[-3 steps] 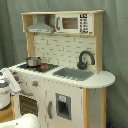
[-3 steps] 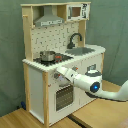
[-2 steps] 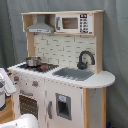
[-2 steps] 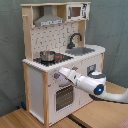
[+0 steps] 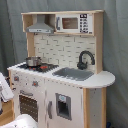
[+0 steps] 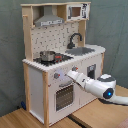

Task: Play with the kitchen

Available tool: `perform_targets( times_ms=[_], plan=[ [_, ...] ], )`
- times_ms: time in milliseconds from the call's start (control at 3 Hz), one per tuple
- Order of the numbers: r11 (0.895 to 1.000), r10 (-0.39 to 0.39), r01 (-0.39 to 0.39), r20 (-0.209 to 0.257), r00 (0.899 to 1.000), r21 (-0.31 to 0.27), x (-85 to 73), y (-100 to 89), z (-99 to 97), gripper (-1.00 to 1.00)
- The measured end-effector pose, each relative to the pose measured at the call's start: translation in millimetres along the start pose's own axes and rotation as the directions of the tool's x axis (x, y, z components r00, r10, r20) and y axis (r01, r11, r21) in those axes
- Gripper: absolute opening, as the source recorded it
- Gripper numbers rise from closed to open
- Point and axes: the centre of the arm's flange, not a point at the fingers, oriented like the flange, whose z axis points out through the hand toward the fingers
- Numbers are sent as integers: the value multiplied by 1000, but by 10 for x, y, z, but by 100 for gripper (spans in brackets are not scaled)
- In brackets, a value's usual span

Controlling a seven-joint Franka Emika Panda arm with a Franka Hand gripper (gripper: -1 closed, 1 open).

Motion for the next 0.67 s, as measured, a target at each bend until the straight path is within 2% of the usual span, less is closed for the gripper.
perform_targets(
  times_ms=[667],
  plan=[
    [996, 93, -93, 15, 996, 11, -168, -244, -346, -100]
  ],
)
